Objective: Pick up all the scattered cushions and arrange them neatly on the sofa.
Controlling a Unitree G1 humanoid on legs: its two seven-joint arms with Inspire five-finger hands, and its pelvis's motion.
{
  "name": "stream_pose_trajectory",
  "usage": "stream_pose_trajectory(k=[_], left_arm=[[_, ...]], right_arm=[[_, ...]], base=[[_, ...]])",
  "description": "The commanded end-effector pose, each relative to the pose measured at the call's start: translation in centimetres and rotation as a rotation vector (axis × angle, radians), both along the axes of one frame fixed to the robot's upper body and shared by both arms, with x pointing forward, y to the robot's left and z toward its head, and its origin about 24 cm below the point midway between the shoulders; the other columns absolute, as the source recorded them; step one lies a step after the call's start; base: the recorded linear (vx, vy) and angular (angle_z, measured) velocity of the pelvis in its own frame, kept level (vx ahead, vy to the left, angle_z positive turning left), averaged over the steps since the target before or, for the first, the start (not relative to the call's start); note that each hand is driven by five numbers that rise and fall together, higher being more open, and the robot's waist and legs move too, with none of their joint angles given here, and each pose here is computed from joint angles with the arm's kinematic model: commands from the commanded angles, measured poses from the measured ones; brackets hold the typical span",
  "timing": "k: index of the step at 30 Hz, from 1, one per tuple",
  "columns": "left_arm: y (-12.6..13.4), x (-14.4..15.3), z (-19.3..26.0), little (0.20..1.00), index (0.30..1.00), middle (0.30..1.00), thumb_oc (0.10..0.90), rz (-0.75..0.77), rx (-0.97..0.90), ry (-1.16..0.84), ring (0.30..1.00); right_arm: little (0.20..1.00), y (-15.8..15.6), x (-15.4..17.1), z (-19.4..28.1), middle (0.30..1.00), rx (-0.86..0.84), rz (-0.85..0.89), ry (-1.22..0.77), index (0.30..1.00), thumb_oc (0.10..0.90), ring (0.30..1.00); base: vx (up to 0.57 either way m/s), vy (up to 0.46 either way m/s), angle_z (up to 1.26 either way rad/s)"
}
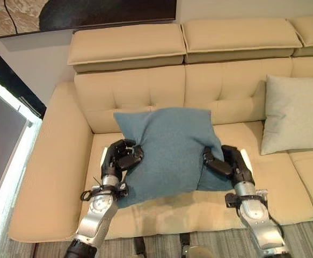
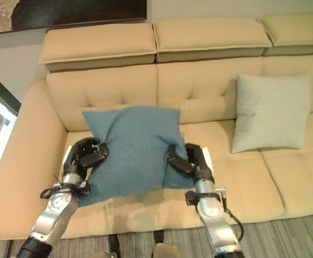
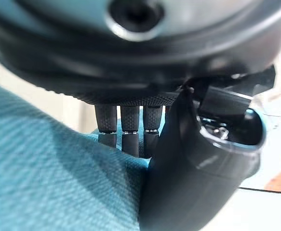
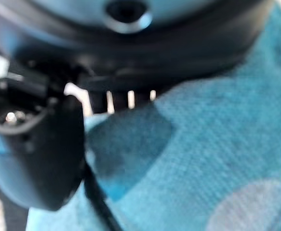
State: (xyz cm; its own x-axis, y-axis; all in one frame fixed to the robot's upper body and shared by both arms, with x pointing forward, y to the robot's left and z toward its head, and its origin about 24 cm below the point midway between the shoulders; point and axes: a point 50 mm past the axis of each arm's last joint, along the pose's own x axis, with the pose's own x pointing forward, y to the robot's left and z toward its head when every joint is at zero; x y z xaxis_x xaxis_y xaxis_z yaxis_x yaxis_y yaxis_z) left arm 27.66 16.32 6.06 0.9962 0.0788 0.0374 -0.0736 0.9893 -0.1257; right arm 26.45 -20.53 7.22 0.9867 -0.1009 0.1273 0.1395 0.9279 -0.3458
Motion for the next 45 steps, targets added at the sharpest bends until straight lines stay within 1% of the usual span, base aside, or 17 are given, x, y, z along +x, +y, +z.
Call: stream_pose_trajectory(k=[1, 5, 6, 8, 12, 16, 18, 19, 20, 21, 23, 28, 29, 31, 33, 40, 45], left_arm=[[-4.6, 3.1, 12.1, 0.300, 0.300, 0.300, 0.400, -0.101, 0.033, -0.584, 0.300], [-5.5, 4.1, 15.5, 0.300, 0.300, 0.300, 0.400, -0.072, 0.039, -0.705, 0.300], [-6.0, 4.6, 17.5, 0.300, 0.300, 0.300, 0.400, -0.051, 0.035, -0.768, 0.300], [-6.1, 4.9, 18.3, 0.300, 0.300, 0.300, 0.400, -0.040, 0.039, -0.791, 0.300], [-6.9, 6.6, 22.5, 0.300, 0.300, 0.300, 0.400, 0.005, 0.111, -0.861, 0.300], [-7.3, 8.9, 26.1, 0.300, 0.300, 0.300, 0.400, 0.051, 0.235, -0.849, 0.300], [-7.1, 9.6, 27.4, 0.300, 0.300, 0.300, 0.400, 0.073, 0.301, -0.842, 0.300], [-6.1, 11.0, 29.0, 0.900, 0.900, 0.900, 0.800, 0.131, 0.422, -0.776, 0.900], [-5.2, 11.5, 29.9, 0.900, 0.900, 0.900, 0.800, 0.163, 0.489, -0.744, 0.900], [-3.9, 11.8, 30.9, 0.900, 0.900, 0.900, 0.800, 0.215, 0.578, -0.724, 0.900], [-2.4, 11.7, 32.0, 0.900, 0.900, 0.900, 0.800, 0.265, 0.620, -0.716, 0.900], [-1.0, 11.6, 31.8, 0.900, 0.900, 0.900, 0.800, 0.263, 0.600, -0.699, 0.900], [0.1, 11.9, 30.7, 0.900, 0.900, 0.900, 0.800, 0.272, 0.600, -0.661, 0.900], [0.4, 12.1, 30.1, 0.900, 0.900, 0.900, 0.800, 0.273, 0.596, -0.643, 0.900], [1.4, 12.4, 28.0, 0.900, 0.900, 0.900, 0.800, 0.282, 0.586, -0.588, 0.900], [2.6, 12.7, 24.4, 0.900, 0.900, 0.900, 0.800, 0.296, 0.559, -0.505, 0.900], [3.0, 12.6, 23.6, 0.900, 0.900, 0.900, 0.800, 0.296, 0.542, -0.500, 0.900]], right_arm=[[0.300, 6.0, 2.2, 12.5, 0.300, 0.045, 0.138, -0.672, 0.300, 0.400, 0.300], [0.300, 7.1, 3.3, 15.5, 0.300, 0.000, 0.095, -0.805, 0.300, 0.400, 0.300], [0.300, 7.6, 3.8, 17.6, 0.300, -0.041, 0.070, -0.890, 0.300, 0.400, 0.300], [0.300, 7.6, 4.1, 18.4, 0.300, -0.056, 0.045, -0.916, 0.300, 0.400, 0.300], [0.300, 7.5, 5.5, 23.7, 0.300, -0.164, -0.094, -1.067, 0.300, 0.400, 0.300], [0.300, 7.0, 7.3, 28.7, 0.300, -0.264, -0.183, -1.094, 0.300, 0.400, 0.300], [0.300, 6.6, 7.7, 30.1, 0.300, -0.256, -0.212, -1.093, 0.300, 0.400, 0.300], [0.404, 5.8, 8.4, 32.0, 0.404, -0.226, -0.249, -1.053, 0.404, 0.469, 0.404], [0.759, 5.2, 8.8, 32.8, 0.759, -0.239, -0.259, -1.024, 0.759, 0.706, 0.759], [0.900, 5.0, 9.0, 33.4, 0.900, -0.245, -0.250, -0.996, 0.900, 0.800, 0.900], [0.900, 4.7, 9.4, 33.7, 0.900, -0.236, -0.230, -0.943, 0.900, 0.800, 0.900], [0.900, 3.9, 9.7, 32.8, 0.900, -0.250, -0.178, -0.876, 0.900, 0.800, 0.900], [0.900, 3.9, 10.1, 31.6, 0.900, -0.265, -0.140, -0.840, 0.900, 0.800, 0.900], [0.900, 4.1, 10.2, 31.0, 0.900, -0.263, -0.124, -0.827, 0.900, 0.800, 0.900], [0.900, 4.2, 10.7, 28.5, 0.900, -0.230, -0.087, -0.771, 0.900, 0.800, 0.900], [0.900, 4.1, 11.4, 23.4, 0.900, -0.152, -0.049, -0.659, 0.900, 0.800, 0.900], [0.900, 3.3, 11.2, 22.5, 0.900, -0.099, -0.063, -0.652, 0.900, 0.800, 0.900]], base=[[-0.09, -0.024, 0.09], [-0.07, -0.014, 0.13], [-0.07, -0.014, 0.03], [-0.05, -0.013, 0.04], [-0.03, -0.049, 0.01], [-0.02, -0.055, 0.03], [0.00, -0.048, 0.02], [-0.02, -0.055, 0.05], [-0.03, -0.074, 0.14], [-0.02, -0.046, 0.16], [0.00, -0.028, 0.08], [0.01, -0.027, 0.00], [0.01, -0.030, 0.03], [0.01, -0.020, 0.03], [0.00, 0.000, 0.00], [-0.01, 0.000, -0.01], [-0.02, 0.013, 0.00]])
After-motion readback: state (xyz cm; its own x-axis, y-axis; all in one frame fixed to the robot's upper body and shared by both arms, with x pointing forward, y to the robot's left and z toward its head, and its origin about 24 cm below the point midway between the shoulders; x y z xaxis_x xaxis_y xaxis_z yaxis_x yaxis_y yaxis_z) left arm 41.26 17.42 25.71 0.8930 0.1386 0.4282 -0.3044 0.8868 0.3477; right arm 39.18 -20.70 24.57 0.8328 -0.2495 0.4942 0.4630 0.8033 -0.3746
